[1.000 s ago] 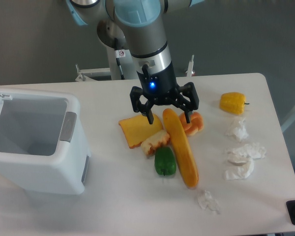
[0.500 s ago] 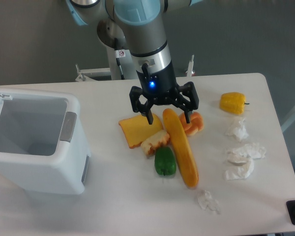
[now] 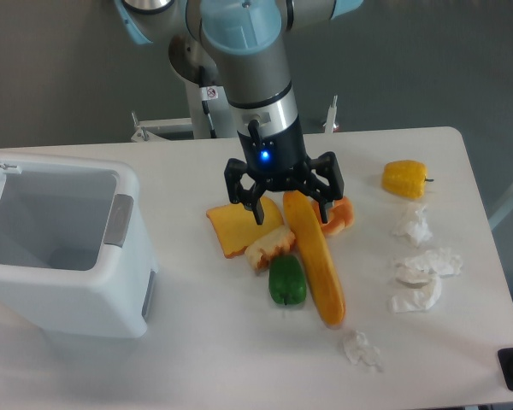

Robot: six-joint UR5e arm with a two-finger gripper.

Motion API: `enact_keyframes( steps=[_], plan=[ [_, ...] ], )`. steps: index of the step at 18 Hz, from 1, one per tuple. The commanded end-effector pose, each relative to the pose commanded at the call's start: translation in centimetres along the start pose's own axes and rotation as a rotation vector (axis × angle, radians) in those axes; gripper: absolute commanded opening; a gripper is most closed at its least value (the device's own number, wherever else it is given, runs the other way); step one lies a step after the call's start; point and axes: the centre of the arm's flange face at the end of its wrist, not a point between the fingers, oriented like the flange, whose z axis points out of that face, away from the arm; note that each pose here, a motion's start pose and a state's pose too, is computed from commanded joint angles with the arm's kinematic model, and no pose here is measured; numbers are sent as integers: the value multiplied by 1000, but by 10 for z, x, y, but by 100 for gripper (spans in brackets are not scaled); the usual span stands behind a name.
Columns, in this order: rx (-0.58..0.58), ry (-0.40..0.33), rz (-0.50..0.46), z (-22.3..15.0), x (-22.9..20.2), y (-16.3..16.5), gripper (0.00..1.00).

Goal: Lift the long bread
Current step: 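Hover the gripper over the middle of the long golden bread, then move the gripper along the bread toward its tip end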

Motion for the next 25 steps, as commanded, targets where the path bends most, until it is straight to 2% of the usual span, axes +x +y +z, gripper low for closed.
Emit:
enact_keyframes(
  steps=[5, 8, 10, 12, 15, 21, 25],
  plan=[
    [-6, 8, -48, 7, -1, -1, 100],
    [-22, 7, -176, 17, -3, -2, 100],
    [-49, -8, -223, 28, -17, 4, 100],
    [-82, -41, -247, 33, -30, 13, 100],
    [-203, -32, -303, 65, -39, 34, 100],
    [-376, 61, -365, 120, -56, 65, 100],
    [-390, 169, -455, 152, -77, 81, 100]
  ],
)
